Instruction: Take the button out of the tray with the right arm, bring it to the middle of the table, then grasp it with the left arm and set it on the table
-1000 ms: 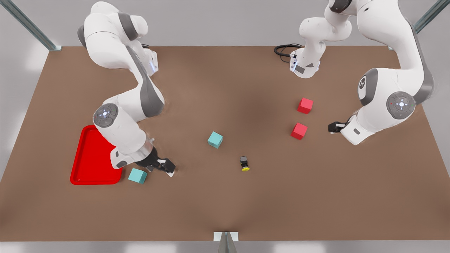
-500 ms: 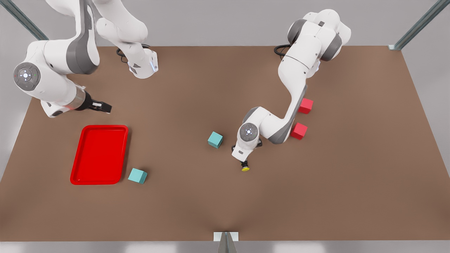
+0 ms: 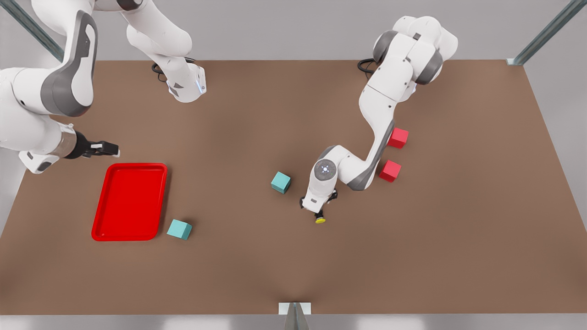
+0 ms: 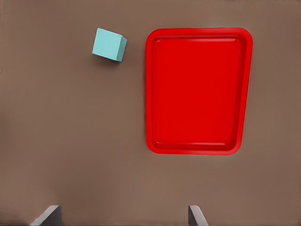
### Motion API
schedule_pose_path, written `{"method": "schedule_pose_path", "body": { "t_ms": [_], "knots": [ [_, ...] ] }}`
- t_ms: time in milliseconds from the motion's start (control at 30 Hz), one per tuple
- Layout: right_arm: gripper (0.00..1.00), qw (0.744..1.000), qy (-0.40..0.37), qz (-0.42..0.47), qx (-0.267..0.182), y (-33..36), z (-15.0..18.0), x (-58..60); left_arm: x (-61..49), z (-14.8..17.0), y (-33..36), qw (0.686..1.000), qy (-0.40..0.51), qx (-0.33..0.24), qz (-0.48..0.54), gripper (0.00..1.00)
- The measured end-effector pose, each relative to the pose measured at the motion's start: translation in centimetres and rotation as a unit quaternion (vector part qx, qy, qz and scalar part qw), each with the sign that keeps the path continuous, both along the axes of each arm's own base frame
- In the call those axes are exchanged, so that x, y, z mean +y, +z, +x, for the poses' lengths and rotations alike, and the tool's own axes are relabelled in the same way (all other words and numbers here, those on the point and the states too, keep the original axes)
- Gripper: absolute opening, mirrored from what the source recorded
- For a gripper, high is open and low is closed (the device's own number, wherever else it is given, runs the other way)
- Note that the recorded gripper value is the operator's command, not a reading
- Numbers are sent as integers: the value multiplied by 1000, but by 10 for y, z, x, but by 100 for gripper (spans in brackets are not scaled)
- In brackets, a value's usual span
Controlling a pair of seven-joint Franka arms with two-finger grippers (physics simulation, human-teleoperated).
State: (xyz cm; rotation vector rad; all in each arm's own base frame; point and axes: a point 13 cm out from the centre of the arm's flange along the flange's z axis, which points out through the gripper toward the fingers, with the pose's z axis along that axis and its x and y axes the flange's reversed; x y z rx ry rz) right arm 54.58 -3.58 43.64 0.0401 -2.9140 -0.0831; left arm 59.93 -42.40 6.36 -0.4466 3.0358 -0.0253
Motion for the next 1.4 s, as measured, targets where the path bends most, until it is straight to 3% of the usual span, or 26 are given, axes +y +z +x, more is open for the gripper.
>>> {"method": "schedule_pose_path", "body": {
  "t_ms": [700, 733, 767, 800, 967, 1100, 1400],
  "knots": [
    [100, 996, 83, 18, 5, -1, -2, 1, 8, 25, -25, 999, 21, -19, -16, 100],
    [100, 996, 85, 18, 5, -1, -2, 1, 8, 26, -24, 999, 21, -20, -17, 92],
    [100, 996, 87, 18, 5, -1, -2, 1, 8, 27, -23, 999, 20, -21, -17, 76],
    [100, 996, 89, 19, 5, -1, -2, 1, 7, 27, -22, 999, 20, -22, -17, 70],
    [100, 994, 103, 20, 6, 0, -3, 9, 7, 27, -22, 999, 21, -22, -18, 67],
    [100, 994, 107, 21, 9, -3, -3, 7, 8, 26, -24, 999, 21, -20, -17, 46],
    [100, 993, 114, 19, 11, -4, -3, 6, 10, 25, -31, 999, 24, -18, -13, 43]
  ]
}}
